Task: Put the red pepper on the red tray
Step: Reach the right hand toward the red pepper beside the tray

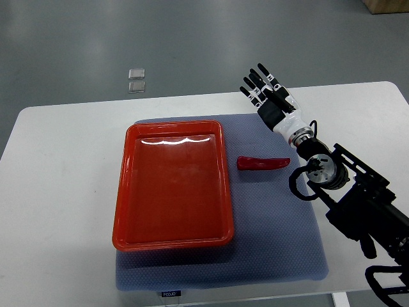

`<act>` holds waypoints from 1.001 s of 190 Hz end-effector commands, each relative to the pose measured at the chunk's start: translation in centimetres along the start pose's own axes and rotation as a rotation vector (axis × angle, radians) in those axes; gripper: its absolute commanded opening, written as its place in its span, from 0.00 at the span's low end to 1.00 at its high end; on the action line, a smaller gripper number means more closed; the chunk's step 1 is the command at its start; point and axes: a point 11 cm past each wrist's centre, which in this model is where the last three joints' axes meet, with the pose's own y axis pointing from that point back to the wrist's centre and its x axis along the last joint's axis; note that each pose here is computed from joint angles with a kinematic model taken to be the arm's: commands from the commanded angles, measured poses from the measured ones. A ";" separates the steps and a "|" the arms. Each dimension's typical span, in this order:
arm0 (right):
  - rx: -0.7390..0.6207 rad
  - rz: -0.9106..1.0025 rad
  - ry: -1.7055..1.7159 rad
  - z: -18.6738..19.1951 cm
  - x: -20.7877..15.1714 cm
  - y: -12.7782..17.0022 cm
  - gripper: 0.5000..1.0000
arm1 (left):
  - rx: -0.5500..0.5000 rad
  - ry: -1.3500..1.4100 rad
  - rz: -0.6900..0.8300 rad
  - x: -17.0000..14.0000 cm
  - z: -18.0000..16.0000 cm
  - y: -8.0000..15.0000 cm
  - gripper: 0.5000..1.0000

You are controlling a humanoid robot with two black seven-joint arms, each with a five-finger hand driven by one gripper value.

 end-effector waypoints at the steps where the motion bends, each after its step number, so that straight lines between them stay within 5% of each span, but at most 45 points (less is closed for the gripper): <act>1: 0.000 0.000 0.000 0.0 0.0 0.0 0.83 | 0.000 0.000 -0.001 0.0 0.0 0.0 1.00; 91: -0.089 -0.114 0.235 -0.3 -2.1 -0.9 0.83 | 0.000 0.000 -0.001 0.0 0.0 0.0 1.00; 157: -0.619 -0.508 1.401 -2.3 -3.7 -0.7 0.83 | 0.000 0.000 -0.003 -0.1 0.0 0.0 1.00; 190: -0.784 -0.557 1.625 -3.7 -4.3 -0.1 0.83 | 0.000 0.000 -0.003 -0.1 0.0 0.0 1.00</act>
